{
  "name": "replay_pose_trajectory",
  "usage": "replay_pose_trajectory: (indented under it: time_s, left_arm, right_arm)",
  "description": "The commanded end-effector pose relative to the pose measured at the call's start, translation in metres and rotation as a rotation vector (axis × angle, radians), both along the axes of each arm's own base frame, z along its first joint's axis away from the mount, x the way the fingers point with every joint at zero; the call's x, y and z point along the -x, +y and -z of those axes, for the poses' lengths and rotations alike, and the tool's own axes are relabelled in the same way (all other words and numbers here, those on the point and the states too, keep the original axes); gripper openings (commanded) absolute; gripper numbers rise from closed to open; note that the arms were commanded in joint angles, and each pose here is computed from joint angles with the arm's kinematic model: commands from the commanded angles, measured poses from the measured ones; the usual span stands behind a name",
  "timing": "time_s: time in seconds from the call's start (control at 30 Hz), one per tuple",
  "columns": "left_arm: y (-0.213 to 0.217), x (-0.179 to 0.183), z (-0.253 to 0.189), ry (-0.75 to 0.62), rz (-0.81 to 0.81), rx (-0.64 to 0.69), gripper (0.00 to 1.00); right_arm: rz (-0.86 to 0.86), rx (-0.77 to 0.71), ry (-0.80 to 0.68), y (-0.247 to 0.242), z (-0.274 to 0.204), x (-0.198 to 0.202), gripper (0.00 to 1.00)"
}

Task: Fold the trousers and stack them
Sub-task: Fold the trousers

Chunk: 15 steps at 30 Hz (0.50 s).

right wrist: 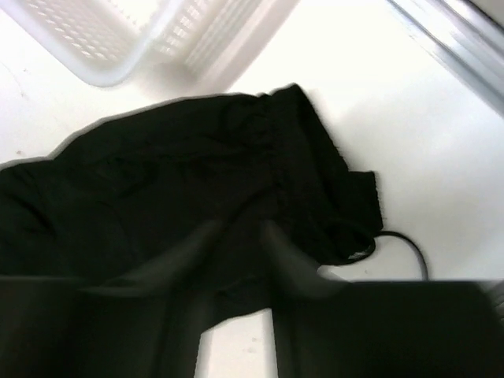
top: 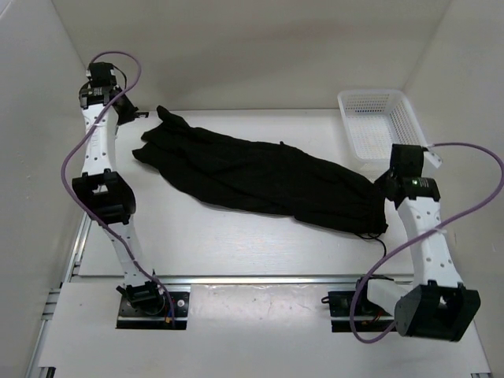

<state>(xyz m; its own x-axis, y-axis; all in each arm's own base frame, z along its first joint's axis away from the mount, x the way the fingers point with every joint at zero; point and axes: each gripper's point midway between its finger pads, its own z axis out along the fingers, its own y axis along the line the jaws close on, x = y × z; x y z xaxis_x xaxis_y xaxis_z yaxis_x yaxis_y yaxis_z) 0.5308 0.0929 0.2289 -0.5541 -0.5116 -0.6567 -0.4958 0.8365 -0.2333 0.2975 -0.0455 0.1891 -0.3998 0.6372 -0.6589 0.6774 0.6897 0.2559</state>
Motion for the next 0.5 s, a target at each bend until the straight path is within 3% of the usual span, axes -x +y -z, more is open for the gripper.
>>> replay_pose_trajectory:
  time_s: [0.0, 0.07, 0.17, 0.2, 0.27, 0.3, 0.4, 0.47]
  left_arm:
    - [-0.003, 0.012, -0.018, -0.027, 0.028, -0.023, 0.10]
    - [-0.024, 0.005, 0.006, 0.019, 0.107, 0.006, 0.10]
    - [-0.052, -0.008, 0.019, 0.050, 0.175, 0.013, 0.28]
    - [-0.059, -0.010, 0.024, 0.062, 0.188, 0.015, 0.40]
    - [-0.071, -0.017, 0.043, 0.094, 0.214, 0.028, 0.75]
    - [-0.079, -0.020, 0.043, 0.091, 0.226, 0.046, 0.79]
    - [-0.093, -0.027, 0.070, 0.125, 0.276, 0.114, 0.79]
    - [-0.100, -0.028, 0.089, 0.158, 0.291, 0.157, 0.64]
  right_arm:
    - [-0.018, 0.036, 0.052, -0.003, 0.013, 0.027, 0.21]
    - [-0.049, -0.001, 0.081, 0.006, 0.027, 0.033, 0.17]
    - [-0.074, -0.033, 0.097, 0.013, 0.034, 0.034, 0.22]
    - [-0.092, -0.038, 0.109, 0.015, 0.036, 0.034, 0.24]
    - [-0.107, -0.040, 0.112, 0.016, 0.035, 0.031, 0.29]
    - [-0.107, -0.041, 0.122, 0.016, 0.037, 0.034, 0.32]
    - [-0.101, -0.035, 0.132, 0.015, 0.039, 0.033, 0.39]
    - [-0.108, -0.029, 0.135, 0.014, 0.039, 0.034, 0.40]
